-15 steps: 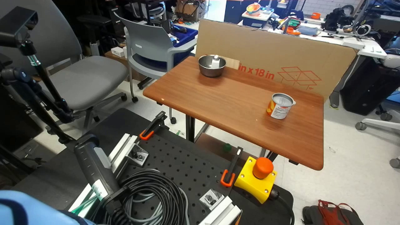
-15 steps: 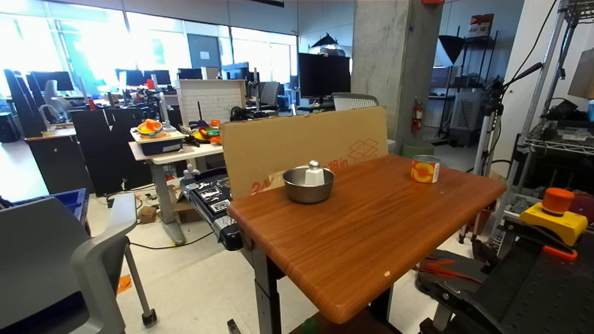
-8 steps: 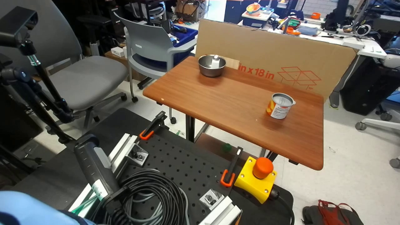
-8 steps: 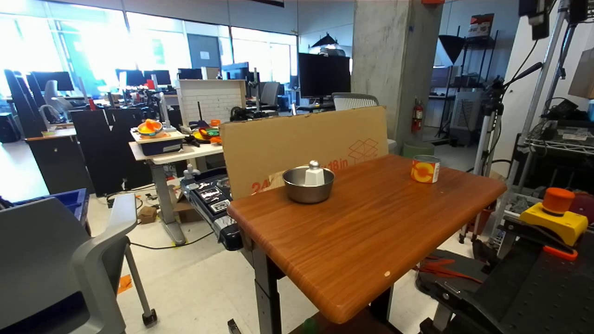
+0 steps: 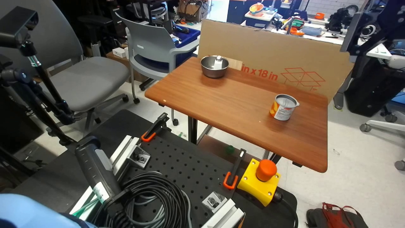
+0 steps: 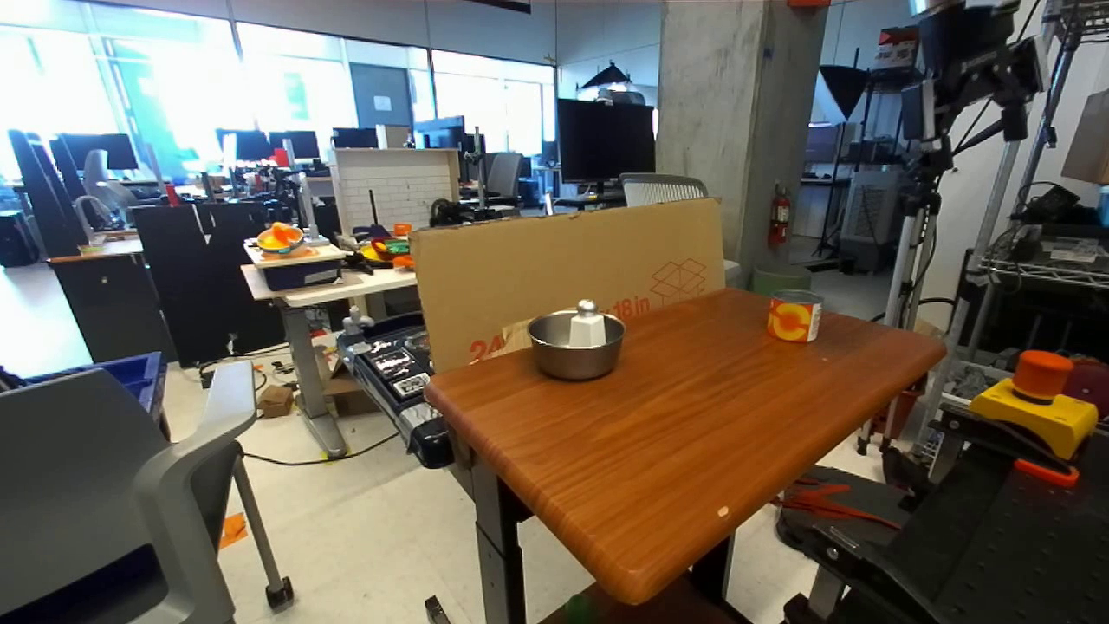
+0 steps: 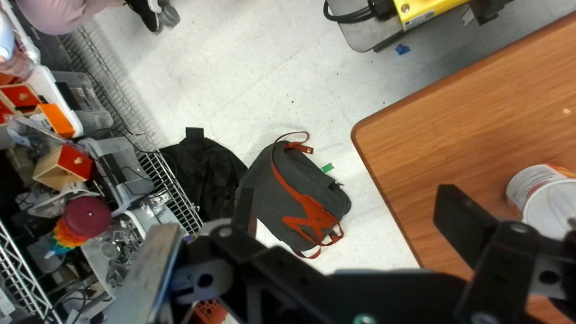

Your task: Move the can to the left

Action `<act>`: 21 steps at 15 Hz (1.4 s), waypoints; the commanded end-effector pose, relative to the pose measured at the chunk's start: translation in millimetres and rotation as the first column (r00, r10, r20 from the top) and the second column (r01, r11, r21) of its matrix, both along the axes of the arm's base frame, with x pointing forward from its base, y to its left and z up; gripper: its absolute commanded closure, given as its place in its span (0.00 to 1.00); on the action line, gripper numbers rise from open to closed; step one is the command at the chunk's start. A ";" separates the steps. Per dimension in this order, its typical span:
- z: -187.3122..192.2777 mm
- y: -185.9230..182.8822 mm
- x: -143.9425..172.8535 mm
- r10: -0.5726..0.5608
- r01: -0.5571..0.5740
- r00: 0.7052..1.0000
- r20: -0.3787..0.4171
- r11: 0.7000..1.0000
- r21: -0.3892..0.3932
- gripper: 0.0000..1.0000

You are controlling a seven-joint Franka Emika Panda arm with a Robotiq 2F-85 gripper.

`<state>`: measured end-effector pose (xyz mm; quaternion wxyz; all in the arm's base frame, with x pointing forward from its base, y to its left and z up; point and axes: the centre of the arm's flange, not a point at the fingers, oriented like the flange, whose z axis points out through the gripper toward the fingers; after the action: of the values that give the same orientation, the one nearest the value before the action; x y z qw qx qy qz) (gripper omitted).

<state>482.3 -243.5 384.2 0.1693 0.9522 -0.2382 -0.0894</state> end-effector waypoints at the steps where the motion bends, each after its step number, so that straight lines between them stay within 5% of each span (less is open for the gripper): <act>1: -23.3 -12.4 49.0 -0.072 0.070 0.997 -0.021 0.993 -0.094 0.00; 10: -124.4 -38.1 100.8 -0.159 0.123 0.973 -0.169 0.971 -0.205 0.00; 21: -170.2 8.1 145.3 -0.117 0.048 0.955 -0.272 0.968 -0.248 0.00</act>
<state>614.6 -236.8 227.7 0.3004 0.8983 -0.2616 -0.1856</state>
